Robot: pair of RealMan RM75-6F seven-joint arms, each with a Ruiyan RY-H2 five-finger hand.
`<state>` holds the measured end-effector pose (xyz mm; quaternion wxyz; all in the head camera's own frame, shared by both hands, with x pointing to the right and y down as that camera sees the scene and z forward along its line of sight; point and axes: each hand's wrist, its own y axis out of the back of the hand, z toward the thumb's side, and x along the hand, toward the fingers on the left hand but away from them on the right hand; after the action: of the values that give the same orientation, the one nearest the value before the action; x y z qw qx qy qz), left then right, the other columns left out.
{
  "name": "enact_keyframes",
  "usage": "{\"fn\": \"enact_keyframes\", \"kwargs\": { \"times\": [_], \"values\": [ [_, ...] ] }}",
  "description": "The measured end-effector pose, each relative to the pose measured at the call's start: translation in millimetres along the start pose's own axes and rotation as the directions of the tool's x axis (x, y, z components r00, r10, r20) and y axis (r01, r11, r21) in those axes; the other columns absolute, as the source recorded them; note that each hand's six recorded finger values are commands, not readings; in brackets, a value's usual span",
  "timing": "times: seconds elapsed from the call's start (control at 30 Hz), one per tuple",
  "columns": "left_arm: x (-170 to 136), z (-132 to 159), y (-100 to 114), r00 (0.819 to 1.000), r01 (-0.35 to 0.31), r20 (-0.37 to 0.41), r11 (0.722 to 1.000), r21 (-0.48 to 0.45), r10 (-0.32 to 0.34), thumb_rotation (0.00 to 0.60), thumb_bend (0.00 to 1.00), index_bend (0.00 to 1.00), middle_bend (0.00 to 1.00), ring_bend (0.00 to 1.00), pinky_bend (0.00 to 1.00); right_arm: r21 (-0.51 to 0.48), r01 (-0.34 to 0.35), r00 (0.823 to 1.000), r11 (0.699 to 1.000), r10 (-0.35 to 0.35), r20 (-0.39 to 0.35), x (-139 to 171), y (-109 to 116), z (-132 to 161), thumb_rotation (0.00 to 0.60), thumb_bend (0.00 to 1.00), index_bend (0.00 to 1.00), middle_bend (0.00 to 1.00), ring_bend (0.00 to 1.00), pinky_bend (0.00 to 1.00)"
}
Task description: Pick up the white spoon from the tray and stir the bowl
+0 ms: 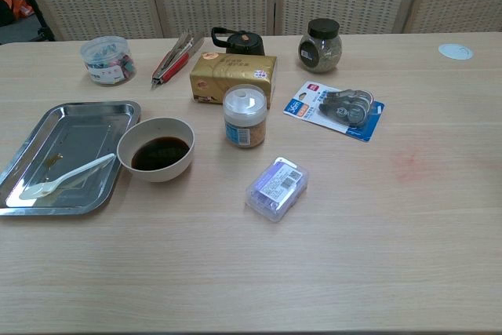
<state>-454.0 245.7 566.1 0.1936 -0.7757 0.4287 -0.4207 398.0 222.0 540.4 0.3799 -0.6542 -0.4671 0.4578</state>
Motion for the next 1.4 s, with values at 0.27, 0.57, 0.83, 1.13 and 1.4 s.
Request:
{"fn": "enact_keyframes", "kwargs": {
  "times": [0.27, 0.57, 0.83, 1.13, 1.4],
  "values": [
    [6.1, -11.6, -64.4, 0.973, 0.228, 0.019, 0.942, -0.245, -0.230, 0.600, 0.03, 0.07, 0.00, 0.00, 0.00, -0.002, -0.015, 1.000, 1.000, 0.015, 0.002, 0.4, -2.8, -1.0, 0.600, 0.00, 0.00, 0.00, 0.00, 0.00],
    [25.6, -25.6, -102.5, 0.952, 0.289, 0.023, 0.864, -0.412, -0.307, 0.600, 0.03, 0.07, 0.00, 0.00, 0.00, -0.003, -0.014, 1.000, 1.000, 0.014, 0.009, -0.5, -2.5, -2.5, 0.600, 0.00, 0.00, 0.00, 0.00, 0.00],
    [40.1, -31.6, -124.0, 0.942, 0.301, 0.029, 0.804, -0.513, -0.335, 0.600, 0.04, 0.07, 0.00, 0.00, 0.00, -0.005, -0.018, 1.000, 1.000, 0.018, 0.012, -0.9, -3.3, -3.4, 0.600, 0.00, 0.00, 0.00, 0.00, 0.00],
    [47.6, -35.6, -137.8, 0.932, 0.314, 0.025, 0.772, -0.552, -0.361, 0.600, 0.04, 0.07, 0.00, 0.00, 0.00, -0.006, -0.017, 1.000, 1.000, 0.017, 0.015, -1.1, -2.6, -4.2, 0.600, 0.00, 0.00, 0.00, 0.00, 0.00],
    [53.2, -37.5, -143.3, 0.928, 0.318, 0.019, 0.766, -0.558, -0.372, 0.600, 0.04, 0.07, 0.00, 0.00, 0.00, -0.007, -0.017, 1.000, 1.000, 0.017, 0.016, -1.2, -2.2, -4.8, 0.600, 0.00, 0.00, 0.00, 0.00, 0.00]
  ]
}}
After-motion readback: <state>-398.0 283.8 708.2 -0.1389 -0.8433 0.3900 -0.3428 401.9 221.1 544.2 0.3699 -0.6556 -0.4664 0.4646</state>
